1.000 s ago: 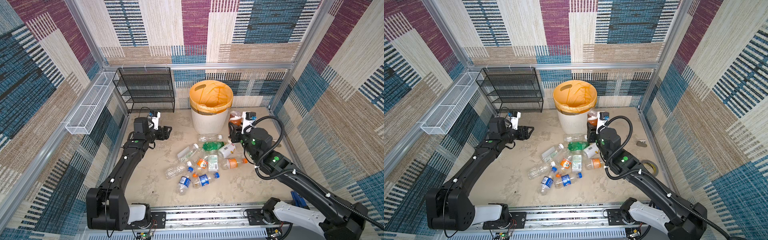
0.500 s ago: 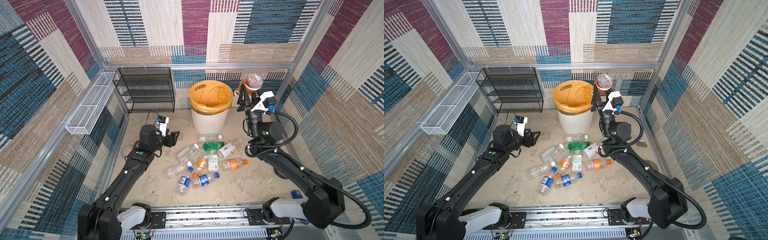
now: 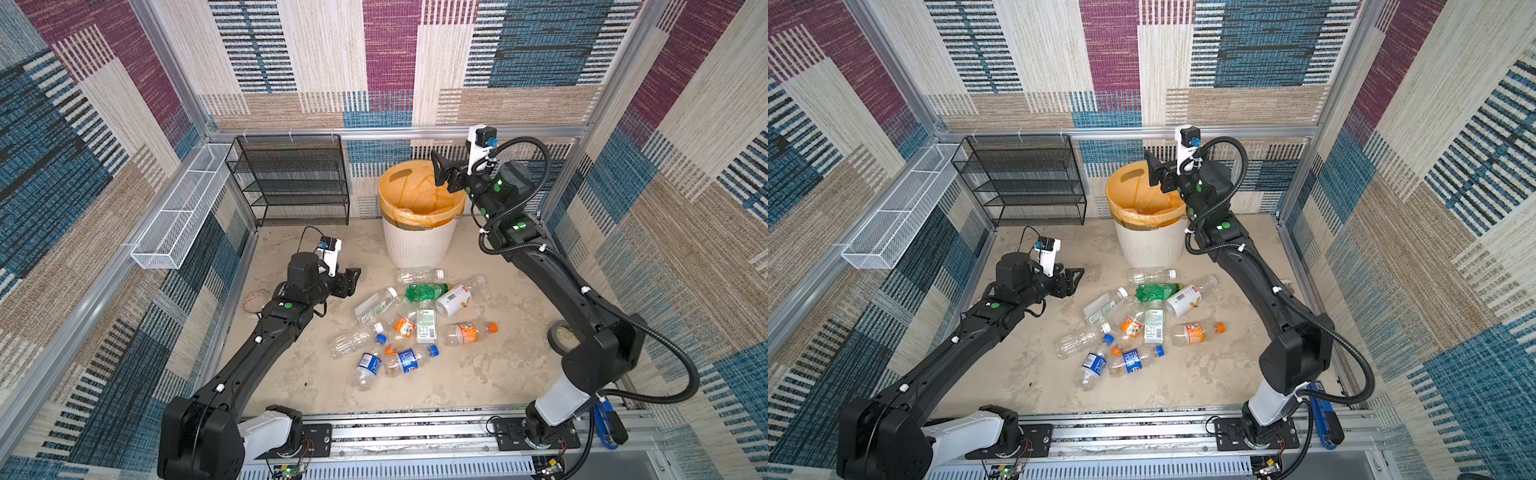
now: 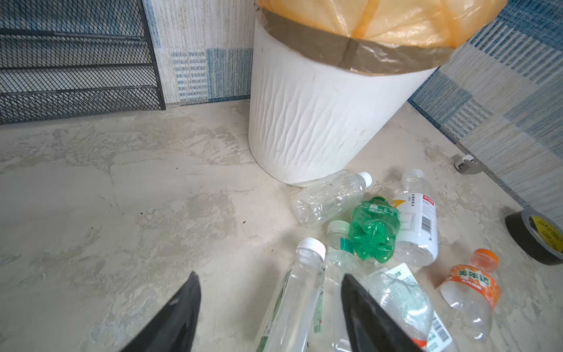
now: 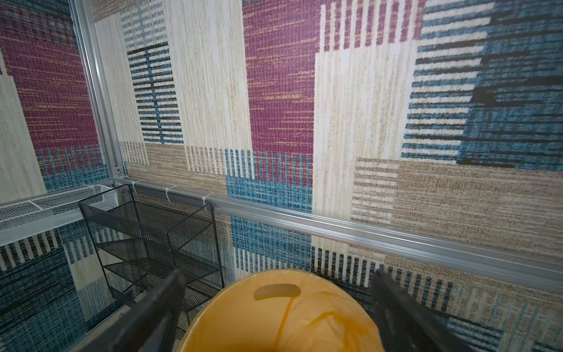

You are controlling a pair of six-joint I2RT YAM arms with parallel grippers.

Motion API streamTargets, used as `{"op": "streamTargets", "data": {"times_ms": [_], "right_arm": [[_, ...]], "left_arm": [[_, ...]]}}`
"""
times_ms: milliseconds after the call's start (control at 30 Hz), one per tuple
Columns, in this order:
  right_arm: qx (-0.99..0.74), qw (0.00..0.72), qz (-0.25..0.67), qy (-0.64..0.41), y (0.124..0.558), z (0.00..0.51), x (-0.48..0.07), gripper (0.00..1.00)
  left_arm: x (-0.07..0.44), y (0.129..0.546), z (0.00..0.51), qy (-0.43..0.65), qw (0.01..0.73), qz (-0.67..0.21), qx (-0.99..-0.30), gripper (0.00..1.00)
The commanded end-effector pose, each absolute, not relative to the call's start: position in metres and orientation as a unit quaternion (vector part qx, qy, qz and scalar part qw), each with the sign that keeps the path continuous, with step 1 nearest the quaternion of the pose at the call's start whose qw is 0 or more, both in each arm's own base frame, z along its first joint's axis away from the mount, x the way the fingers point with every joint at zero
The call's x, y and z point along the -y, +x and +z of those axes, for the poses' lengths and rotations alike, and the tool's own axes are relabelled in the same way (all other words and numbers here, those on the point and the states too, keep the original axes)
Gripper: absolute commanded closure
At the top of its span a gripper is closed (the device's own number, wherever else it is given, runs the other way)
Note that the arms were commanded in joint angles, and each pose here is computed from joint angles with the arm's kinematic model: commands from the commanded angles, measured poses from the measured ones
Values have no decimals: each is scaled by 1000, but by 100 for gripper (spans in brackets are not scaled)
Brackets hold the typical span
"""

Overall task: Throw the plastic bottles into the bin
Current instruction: 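Open the right gripper to drop the brown bottle into the bin, then lower the left gripper onto the clear white-capped bottle while the right arm withdraws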

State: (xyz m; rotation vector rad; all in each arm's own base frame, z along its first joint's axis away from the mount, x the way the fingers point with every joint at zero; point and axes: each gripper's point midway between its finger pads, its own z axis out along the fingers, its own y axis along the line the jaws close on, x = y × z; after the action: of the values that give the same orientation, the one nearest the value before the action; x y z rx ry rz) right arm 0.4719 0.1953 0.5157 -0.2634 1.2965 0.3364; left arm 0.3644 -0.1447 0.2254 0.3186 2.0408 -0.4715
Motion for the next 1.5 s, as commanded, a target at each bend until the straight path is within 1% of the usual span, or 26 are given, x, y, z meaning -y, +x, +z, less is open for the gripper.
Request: {"op": "streamTargets", "data": {"times_ms": [0, 67, 133, 267, 367, 433, 533, 667, 833, 1000, 1267, 1467], "right_arm": [[-592, 790, 131, -89, 457, 525, -167, 5], [-603, 785, 130, -57, 451, 509, -142, 5], [-628, 765, 138, -25, 449, 481, -119, 4], [-699, 702, 133, 42, 448, 397, -76, 4], [-735, 660, 133, 80, 436, 343, -53, 4], [-750, 642, 129, 96, 428, 319, -44, 4], [-771, 615, 118, 113, 419, 291, -32, 4], [-787, 594, 114, 119, 410, 272, -23, 4], [-788, 590, 128, 119, 412, 265, -24, 4], [-784, 593, 142, 114, 416, 265, -28, 4], [-786, 590, 148, 110, 417, 258, -31, 5], [-787, 589, 145, 112, 414, 253, -30, 5]], "left_arm": [[154, 360, 224, 157, 474, -205, -842, 25], [158, 357, 218, 172, 460, -203, -847, 24], [162, 354, 211, 188, 438, -206, -855, 24], [172, 349, 194, 223, 392, -212, -867, 22], [178, 348, 182, 244, 361, -206, -876, 20], [182, 348, 174, 258, 347, -201, -879, 15], [188, 346, 165, 276, 332, -198, -880, 13], [191, 346, 151, 298, 318, -180, -882, 12], [189, 350, 135, 310, 291, -162, -891, 12], [185, 354, 118, 308, 269, -134, -902, 15], [189, 353, 92, 337, 236, -85, -907, 17], [185, 361, 80, 337, 220, -55, -914, 22]]}}
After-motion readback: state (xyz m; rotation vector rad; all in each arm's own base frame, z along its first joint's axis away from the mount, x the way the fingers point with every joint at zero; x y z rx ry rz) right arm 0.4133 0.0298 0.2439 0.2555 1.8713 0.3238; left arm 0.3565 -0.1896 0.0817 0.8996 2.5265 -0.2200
